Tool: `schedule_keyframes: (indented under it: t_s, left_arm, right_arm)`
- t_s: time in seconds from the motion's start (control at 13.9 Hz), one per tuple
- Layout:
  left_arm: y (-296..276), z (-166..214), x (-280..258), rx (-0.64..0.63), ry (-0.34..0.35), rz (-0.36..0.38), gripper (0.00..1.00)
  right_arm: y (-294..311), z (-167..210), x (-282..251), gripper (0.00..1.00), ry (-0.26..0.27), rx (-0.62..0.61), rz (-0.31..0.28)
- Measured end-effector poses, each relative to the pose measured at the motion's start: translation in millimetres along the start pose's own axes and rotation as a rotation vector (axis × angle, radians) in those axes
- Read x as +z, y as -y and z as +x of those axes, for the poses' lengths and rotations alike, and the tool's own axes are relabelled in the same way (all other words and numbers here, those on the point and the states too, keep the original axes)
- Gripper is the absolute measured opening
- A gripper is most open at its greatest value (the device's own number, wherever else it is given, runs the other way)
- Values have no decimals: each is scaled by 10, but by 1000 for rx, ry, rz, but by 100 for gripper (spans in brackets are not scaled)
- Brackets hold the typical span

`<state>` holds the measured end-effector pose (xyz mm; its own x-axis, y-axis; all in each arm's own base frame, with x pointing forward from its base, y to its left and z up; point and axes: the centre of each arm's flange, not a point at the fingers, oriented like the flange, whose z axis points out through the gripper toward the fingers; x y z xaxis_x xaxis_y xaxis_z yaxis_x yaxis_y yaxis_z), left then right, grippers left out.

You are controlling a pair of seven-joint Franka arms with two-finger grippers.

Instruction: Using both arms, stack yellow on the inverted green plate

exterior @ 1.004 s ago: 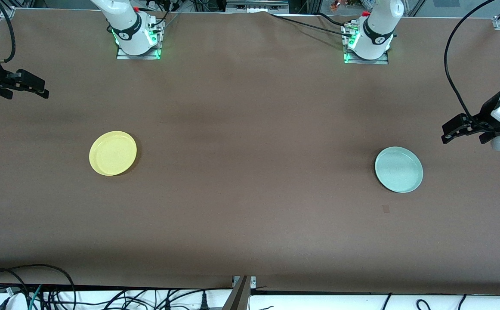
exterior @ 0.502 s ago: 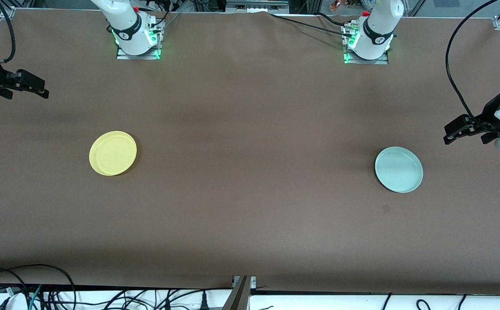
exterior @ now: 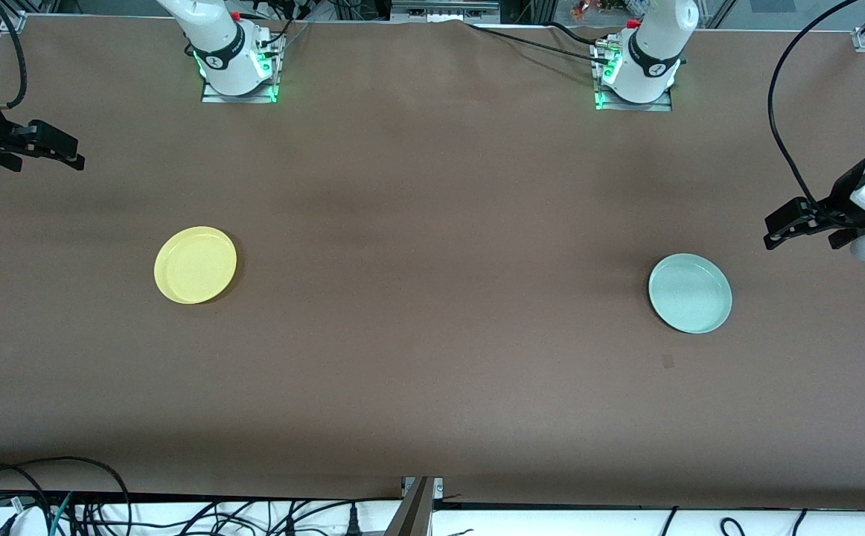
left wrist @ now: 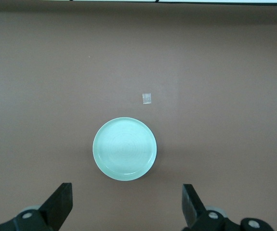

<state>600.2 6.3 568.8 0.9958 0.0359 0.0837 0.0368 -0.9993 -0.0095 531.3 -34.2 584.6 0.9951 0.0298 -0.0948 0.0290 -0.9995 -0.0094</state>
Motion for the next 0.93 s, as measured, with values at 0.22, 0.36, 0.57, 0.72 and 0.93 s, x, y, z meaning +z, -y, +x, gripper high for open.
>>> schedule_keyframes:
  t_s: [0.22,0.36,0.57,0.72,0.93]
  left_arm:
    - [5,-1,5,4,1,0,100]
    - [34,-9,22,31,9,1,100]
    - [105,-47,158,92,60,0,100]
    - [183,-75,277,93,92,-1,100]
    - [487,-77,630,62,136,11,100]
  right_arm:
    - [0,0,0,100,0,0,0]
    - [0,0,0,100,0,0,0]
    - [0,0,0,100,0,0,0]
    - [0,0,0,100,0,0,0]
    - [0,0,-1,100,0,0,0]
